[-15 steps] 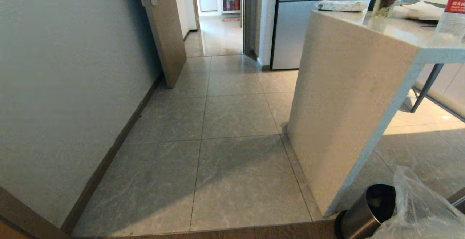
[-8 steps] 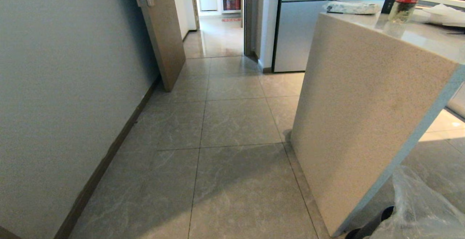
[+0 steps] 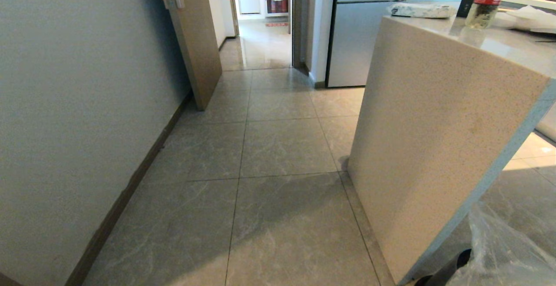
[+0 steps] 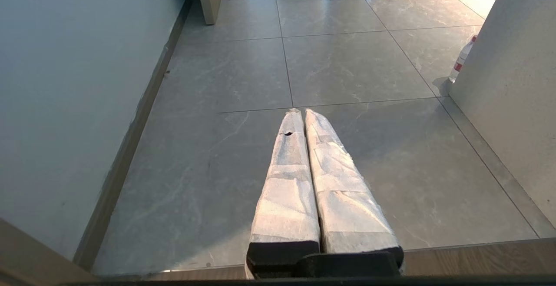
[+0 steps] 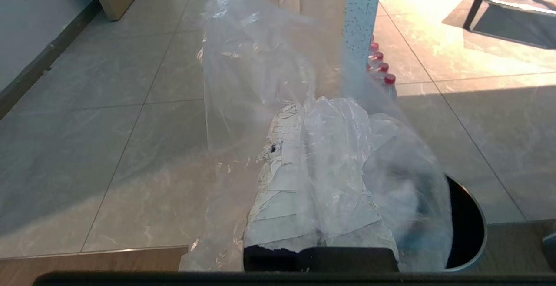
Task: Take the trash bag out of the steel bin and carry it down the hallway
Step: Put the trash bag at the door
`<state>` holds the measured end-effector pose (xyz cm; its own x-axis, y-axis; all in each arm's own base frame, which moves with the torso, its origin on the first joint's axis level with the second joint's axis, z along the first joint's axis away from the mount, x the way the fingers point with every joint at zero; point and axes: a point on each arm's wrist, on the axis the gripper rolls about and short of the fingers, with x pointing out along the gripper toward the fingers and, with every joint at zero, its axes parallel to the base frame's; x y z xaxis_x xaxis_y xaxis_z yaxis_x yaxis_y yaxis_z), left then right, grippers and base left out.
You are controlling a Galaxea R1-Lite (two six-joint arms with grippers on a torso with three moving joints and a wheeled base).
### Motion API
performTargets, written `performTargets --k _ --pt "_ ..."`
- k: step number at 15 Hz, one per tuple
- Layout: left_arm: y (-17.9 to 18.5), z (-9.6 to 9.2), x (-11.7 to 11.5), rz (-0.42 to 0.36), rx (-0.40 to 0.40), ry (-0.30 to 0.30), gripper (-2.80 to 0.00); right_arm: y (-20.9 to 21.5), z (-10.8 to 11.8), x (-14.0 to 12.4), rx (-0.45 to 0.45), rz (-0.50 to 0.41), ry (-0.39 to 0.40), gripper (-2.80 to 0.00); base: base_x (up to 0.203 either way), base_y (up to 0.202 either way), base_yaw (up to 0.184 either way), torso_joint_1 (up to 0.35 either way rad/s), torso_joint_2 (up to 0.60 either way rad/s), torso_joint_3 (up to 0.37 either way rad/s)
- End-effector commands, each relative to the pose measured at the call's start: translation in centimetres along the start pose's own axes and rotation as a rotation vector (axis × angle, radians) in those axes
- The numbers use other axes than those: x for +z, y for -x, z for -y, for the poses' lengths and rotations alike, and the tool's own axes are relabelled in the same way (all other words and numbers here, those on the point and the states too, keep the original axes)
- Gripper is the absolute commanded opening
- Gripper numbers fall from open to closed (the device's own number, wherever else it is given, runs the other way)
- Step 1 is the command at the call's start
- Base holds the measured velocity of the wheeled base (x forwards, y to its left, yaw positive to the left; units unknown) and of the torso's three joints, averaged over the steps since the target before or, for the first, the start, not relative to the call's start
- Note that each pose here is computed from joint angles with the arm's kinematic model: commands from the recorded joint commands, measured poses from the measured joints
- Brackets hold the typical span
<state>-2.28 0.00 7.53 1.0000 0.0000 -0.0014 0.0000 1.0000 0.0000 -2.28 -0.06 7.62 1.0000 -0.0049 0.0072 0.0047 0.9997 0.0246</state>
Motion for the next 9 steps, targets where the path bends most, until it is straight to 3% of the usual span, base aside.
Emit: performTargets --k 1,6,9 --pt "0.0 0.0 0.0 0.0 0.0 0.0 -2.8 -0.02 0.0 -0.03 0.0 -0.003 0.0 -2.8 0.0 0.0 0.0 0.0 0.0 0.0" --pt "0.0 0.0 0.0 0.0 0.0 0.002 -2.8 -0.02 0.0 -0.03 0.002 -0.003 0.0 -2.8 0.0 0.0 0.0 0.0 0.0 0.0" --pt "0.0 0.0 0.0 0.0 0.0 0.003 -2.8 -0.02 0.0 -0.03 0.0 -0.003 0.0 -2.8 -0.001 0.093 0.004 0.002 0.0 0.002"
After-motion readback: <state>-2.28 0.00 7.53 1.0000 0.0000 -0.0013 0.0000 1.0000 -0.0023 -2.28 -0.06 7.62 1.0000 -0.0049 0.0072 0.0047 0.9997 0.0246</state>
